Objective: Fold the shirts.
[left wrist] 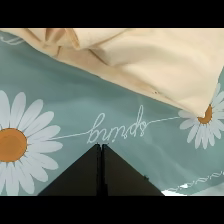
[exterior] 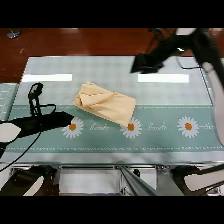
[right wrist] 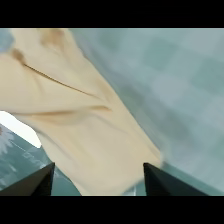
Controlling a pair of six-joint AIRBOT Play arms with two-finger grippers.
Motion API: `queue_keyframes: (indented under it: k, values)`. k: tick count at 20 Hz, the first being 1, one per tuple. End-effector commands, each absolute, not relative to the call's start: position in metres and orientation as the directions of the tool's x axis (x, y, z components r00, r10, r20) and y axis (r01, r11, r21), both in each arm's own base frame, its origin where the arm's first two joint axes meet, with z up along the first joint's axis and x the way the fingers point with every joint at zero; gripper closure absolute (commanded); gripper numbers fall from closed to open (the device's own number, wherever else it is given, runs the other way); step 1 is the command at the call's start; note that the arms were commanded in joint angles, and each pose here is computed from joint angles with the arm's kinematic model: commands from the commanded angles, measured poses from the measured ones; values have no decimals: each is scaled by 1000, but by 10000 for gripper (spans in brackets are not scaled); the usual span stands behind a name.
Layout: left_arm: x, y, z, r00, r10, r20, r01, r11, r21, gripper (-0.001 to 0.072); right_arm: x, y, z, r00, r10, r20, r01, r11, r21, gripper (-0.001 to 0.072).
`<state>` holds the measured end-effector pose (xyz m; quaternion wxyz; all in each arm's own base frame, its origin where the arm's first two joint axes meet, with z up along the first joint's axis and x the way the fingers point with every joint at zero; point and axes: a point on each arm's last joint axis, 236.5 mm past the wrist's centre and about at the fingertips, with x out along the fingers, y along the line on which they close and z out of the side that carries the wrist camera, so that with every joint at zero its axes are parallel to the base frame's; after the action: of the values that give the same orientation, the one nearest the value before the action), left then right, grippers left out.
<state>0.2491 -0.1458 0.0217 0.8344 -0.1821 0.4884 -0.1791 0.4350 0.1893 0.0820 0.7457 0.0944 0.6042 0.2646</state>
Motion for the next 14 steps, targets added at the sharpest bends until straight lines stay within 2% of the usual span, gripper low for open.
queue_keyframes:
  k: [1, 4, 6, 9, 14]
  values:
    - [254, -145, 23, 477, -472, -742, 120, 871, -477, 688, 391, 100, 48, 261, 407, -876, -13, 908, 418, 80]
    - [255, -147, 20, 468, -477, -744, 112, 867, -486, 688, 344, 126, -20, 376, 486, -789, 231, 776, 587, 81]
    - [255, -150, 19, 460, -487, -742, 103, 860, -501, 688, 319, 152, -54, 354, 542, -762, 300, 706, 642, 82]
    - [258, -153, 18, 459, -498, -736, 89, 850, -520, 688, 309, 194, -75, 270, 594, -758, 258, 714, 651, 82]
    - [258, -155, 15, 450, -503, -738, 80, 846, -527, 688, 319, 237, -100, 114, 635, -764, 243, 728, 641, 85]
